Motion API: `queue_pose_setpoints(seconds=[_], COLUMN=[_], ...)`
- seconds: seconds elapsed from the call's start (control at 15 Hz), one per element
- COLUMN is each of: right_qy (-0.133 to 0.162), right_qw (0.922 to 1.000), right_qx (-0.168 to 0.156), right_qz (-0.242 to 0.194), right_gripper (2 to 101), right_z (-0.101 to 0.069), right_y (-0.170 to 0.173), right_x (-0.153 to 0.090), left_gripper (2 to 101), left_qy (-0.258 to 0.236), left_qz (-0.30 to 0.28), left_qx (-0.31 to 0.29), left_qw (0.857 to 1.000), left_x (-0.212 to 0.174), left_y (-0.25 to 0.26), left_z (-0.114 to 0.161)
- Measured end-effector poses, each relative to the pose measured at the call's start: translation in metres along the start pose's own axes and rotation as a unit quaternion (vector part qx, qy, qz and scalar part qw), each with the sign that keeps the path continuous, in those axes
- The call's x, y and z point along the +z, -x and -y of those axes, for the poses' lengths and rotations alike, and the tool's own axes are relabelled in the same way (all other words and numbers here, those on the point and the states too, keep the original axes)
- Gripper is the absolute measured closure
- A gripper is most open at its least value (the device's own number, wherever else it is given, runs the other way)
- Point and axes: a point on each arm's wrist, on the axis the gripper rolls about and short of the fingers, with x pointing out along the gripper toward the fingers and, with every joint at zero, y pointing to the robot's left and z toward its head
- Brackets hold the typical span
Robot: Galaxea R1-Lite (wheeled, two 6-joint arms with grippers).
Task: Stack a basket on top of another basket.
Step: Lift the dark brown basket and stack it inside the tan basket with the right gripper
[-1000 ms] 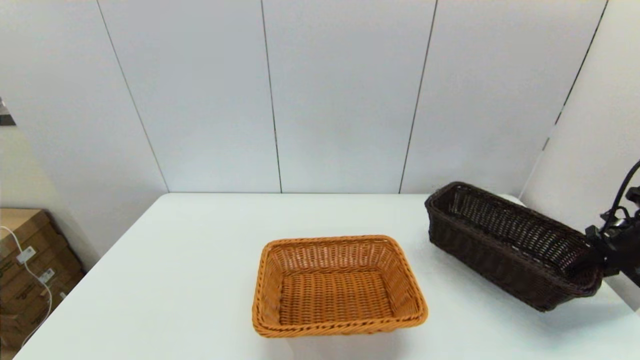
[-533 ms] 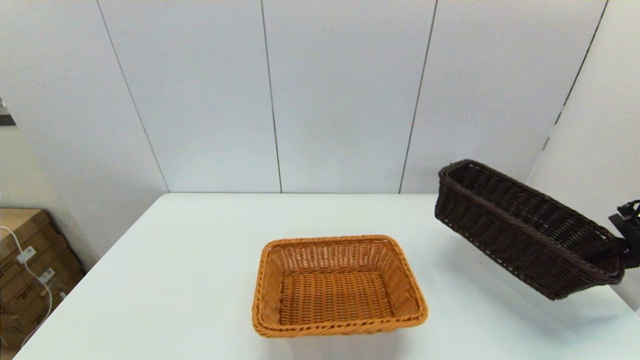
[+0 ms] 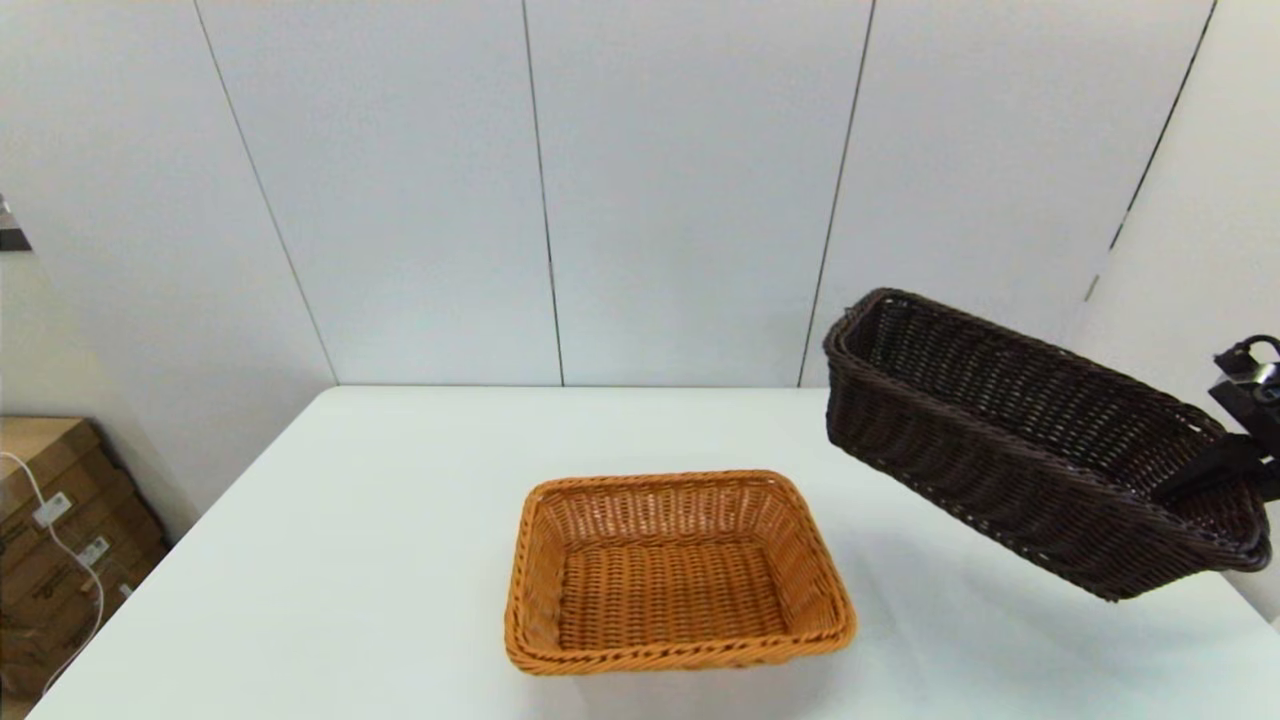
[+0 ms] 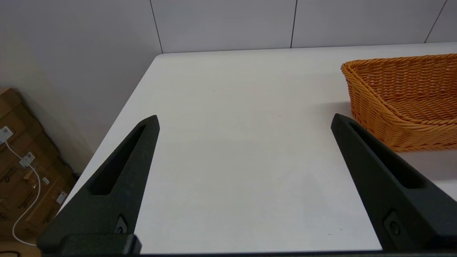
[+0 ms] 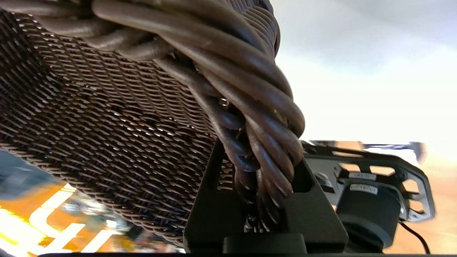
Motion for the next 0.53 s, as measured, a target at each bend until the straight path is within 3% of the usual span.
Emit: queue_pose_setpoints(seconds=[0.27, 0.53], right_qy=[0.082, 0.160], right_qw=[0.9960, 0.9844], right_qx=[-0.034, -0.064], right_qz=[-0.016, -0.038], right_gripper=[87.2, 87.2], right_z=[-0.055, -0.107], right_y=[-0.008, -0.029], right_x=[-0.033, -0.065], left_gripper=[5.4, 5.4], left_qy=[0.000, 0.000], left_qz=[0.000, 0.000], left_qx=[0.000, 0.000], left_qw=[1.000, 1.000], left_x=[0.000, 0.000], left_y=[0.000, 0.000], left_z=[0.000, 0.000])
